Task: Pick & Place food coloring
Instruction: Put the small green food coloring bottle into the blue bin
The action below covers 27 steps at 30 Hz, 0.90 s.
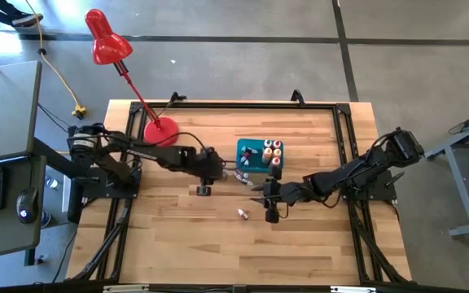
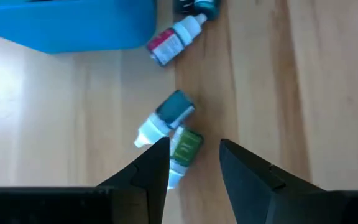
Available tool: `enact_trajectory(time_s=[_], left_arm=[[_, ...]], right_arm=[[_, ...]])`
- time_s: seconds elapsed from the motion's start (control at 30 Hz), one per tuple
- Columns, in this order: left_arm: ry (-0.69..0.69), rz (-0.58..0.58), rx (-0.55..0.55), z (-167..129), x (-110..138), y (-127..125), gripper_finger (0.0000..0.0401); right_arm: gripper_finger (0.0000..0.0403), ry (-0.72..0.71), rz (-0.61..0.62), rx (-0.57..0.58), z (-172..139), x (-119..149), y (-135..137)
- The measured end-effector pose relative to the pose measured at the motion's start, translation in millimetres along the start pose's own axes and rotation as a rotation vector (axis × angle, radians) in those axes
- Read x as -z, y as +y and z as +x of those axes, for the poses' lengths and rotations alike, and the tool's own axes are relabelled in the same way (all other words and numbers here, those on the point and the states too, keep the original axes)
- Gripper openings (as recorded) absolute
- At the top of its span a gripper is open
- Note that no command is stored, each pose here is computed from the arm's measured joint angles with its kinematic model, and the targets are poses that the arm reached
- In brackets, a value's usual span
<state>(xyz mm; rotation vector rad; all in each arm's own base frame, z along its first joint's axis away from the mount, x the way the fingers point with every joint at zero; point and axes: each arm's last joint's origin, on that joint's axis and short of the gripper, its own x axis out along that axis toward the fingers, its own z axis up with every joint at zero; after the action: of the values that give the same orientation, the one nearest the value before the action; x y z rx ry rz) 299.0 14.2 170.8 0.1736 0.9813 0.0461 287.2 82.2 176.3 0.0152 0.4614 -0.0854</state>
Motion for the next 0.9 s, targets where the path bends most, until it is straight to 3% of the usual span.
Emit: enact_trajectory(time_s=[0.33, 0.5, 0.9], left_arm=[[0.063, -0.047, 0.068, 11, 13, 25, 0.0135], [0.121, -0.068, 0.080, 25, 20, 25, 0.0135], [0.062, -0.097, 0.089, 42, 16, 25, 0.0135]], right_arm=[[0.0139, 0.006, -0.005, 0.004, 0, 1, 0], [0.0139, 0.006, -0.005, 0.002, 0, 1, 0], [0.0139, 0.019, -0.010, 0.007, 0, 2, -1]])
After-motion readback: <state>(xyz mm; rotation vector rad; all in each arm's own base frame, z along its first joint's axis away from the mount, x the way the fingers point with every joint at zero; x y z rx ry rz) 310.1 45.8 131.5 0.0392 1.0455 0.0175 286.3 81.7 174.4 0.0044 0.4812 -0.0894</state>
